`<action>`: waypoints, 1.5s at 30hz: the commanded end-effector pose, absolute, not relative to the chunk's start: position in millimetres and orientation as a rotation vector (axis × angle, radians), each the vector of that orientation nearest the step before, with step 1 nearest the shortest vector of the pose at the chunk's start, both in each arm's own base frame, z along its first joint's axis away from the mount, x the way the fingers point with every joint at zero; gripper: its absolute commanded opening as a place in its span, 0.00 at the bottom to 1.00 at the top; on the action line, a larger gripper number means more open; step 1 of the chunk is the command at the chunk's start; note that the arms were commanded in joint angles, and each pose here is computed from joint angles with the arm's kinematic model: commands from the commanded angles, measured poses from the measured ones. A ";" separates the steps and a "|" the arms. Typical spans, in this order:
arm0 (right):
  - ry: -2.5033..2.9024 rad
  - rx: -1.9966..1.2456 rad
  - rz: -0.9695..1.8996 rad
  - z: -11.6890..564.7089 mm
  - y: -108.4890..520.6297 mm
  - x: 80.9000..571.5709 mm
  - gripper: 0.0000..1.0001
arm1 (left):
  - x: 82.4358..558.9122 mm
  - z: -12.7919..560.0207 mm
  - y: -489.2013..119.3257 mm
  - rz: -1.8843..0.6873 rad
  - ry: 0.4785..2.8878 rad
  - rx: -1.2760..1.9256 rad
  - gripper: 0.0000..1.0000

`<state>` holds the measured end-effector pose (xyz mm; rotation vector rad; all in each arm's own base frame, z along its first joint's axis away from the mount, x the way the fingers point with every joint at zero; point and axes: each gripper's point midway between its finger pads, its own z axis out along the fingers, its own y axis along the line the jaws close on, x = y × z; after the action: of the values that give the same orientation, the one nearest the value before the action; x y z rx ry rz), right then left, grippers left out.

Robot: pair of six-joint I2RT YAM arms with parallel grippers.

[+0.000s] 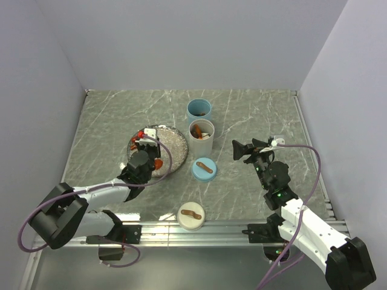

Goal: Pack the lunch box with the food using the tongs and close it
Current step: Pick up the food using the clamp

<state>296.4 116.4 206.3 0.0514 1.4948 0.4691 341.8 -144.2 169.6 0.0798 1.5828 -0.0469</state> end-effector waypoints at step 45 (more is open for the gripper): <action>1.460 0.066 0.465 215.5 112.7 297.0 0.98 | 313.1 199.9 -177.4 -0.338 1.535 0.201 0.44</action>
<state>296.5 116.5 206.2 0.0513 1.4951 0.4690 316.3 -170.4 186.5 0.2041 1.5833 -0.2698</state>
